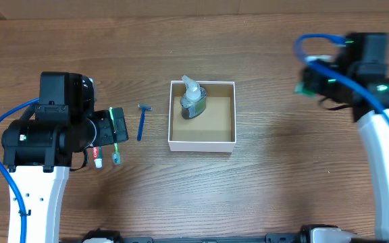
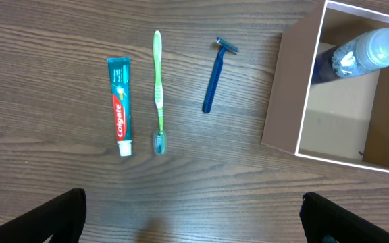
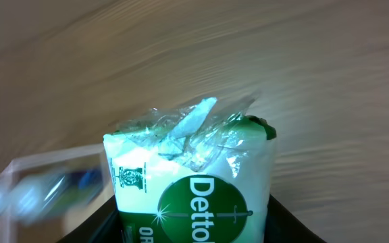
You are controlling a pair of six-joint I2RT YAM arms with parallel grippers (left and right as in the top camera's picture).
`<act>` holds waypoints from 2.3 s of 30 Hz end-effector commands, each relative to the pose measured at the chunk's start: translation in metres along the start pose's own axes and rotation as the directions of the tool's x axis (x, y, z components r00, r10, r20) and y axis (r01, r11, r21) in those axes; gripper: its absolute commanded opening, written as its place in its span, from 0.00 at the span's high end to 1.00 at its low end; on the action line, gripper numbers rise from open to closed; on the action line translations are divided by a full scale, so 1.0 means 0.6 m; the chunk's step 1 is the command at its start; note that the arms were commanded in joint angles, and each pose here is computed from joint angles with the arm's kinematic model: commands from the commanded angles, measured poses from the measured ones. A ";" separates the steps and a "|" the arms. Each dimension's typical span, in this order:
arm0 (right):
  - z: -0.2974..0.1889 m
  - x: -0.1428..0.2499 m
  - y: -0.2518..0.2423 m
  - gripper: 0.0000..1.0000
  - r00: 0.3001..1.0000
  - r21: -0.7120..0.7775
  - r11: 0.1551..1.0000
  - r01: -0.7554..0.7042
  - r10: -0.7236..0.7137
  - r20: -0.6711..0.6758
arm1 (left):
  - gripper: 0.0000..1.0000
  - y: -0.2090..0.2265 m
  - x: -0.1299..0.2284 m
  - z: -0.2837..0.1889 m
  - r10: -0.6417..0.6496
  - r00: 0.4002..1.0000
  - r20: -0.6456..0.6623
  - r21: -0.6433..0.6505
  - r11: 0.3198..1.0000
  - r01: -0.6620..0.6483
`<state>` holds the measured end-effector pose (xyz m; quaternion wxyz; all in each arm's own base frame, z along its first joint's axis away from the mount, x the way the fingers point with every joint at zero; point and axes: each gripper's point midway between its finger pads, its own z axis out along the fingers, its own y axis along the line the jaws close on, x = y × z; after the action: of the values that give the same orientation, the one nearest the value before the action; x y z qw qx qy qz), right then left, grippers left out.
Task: Pack container
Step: 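Carry the soap bar into the box and release it, then grasp the blue razor with the left gripper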
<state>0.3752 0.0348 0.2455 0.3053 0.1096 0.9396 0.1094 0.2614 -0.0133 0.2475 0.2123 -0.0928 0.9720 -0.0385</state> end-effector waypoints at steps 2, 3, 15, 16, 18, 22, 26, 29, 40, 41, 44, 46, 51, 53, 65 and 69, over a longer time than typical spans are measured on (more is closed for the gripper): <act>0.007 0.043 0.126 0.89 0.980 -0.134 0.972 0.192 -0.198 -0.029 | 0.00 0.000 -0.009 -0.011 0.012 1.000 0.024 0.003 1.000 -0.012; 0.013 0.054 0.146 0.89 0.974 -0.153 0.964 0.217 -0.225 -0.037 | 0.00 0.000 -0.009 -0.011 0.012 1.000 0.024 0.003 1.000 -0.012; 0.151 0.142 0.223 0.80 0.917 -0.181 0.931 0.318 -0.350 -0.189 | 0.00 -0.001 -0.012 -0.011 0.012 0.999 0.031 0.005 1.000 -0.012; 0.162 0.146 0.222 0.76 0.915 -0.178 0.931 0.318 -0.350 -0.201 | 0.00 -0.001 -0.012 -0.011 0.012 0.999 0.031 0.005 1.000 -0.012; 0.180 0.153 0.220 0.72 0.911 -0.172 0.932 0.318 -0.351 -0.219 | 0.00 -0.001 -0.012 -0.011 0.012 0.999 0.031 0.005 1.000 -0.012; 0.203 0.157 0.221 0.67 0.907 -0.171 0.931 0.322 -0.355 -0.226 | 0.00 -0.001 -0.012 -0.011 0.012 0.999 0.031 0.005 1.000 -0.012; 0.205 0.153 0.224 0.39 0.910 -0.175 0.930 0.322 -0.355 -0.214 | 0.00 -0.001 -0.012 -0.011 0.012 0.999 0.031 0.005 1.000 -0.012; 0.206 0.152 0.225 0.31 0.910 -0.175 0.930 0.322 -0.355 -0.212 | 0.00 -0.001 -0.012 -0.011 0.012 0.999 0.031 0.005 1.000 -0.012; 0.153 0.086 0.198 0.37 0.958 -0.068 0.963 0.260 -0.266 -0.106 | 0.00 -0.001 -0.012 -0.011 0.012 0.999 0.031 0.004 1.000 -0.012; 0.135 0.064 0.183 0.37 0.971 -0.020 0.974 0.227 -0.228 -0.066 | 0.00 -0.001 -0.012 -0.011 0.012 0.999 0.031 0.004 1.000 -0.012; 0.068 0.003 0.127 0.33 0.992 0.107 0.990 0.096 -0.104 0.070 | 0.00 0.000 -0.012 -0.011 0.012 0.999 0.031 0.004 1.000 -0.012; 0.018 -0.026 0.084 0.29 0.989 0.140 0.990 0.001 -0.021 0.144 | 0.00 0.000 -0.012 -0.011 0.012 0.999 0.032 0.004 1.000 -0.012; -0.054 -0.045 -0.020 0.19 0.972 0.177 0.970 -0.168 0.133 0.191 | 0.00 -0.004 -0.022 -0.010 0.025 0.998 0.056 0.011 1.000 -0.026; -0.059 -0.036 -0.058 0.19 0.972 0.215 0.955 -0.204 0.170 0.164 | 0.00 -0.006 -0.034 -0.003 0.026 0.997 0.069 0.012 1.000 -0.027; 0.001 0.021 -0.133 0.18 0.968 0.351 0.906 -0.235 0.250 0.002 | 0.00 -0.026 -0.027 0.204 0.051 0.960 -0.276 -0.011 0.998 -0.056; 0.013 0.025 -0.136 0.18 0.967 0.361 0.903 -0.231 0.254 -0.017 | 0.00 -0.044 -0.005 0.279 0.111 0.919 -0.378 -0.008 0.992 -0.123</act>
<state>0.3556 -0.0374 0.2115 0.2366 0.2694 0.9332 -0.0233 0.3345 -0.0260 0.1263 0.0560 -0.0722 0.9956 -0.0229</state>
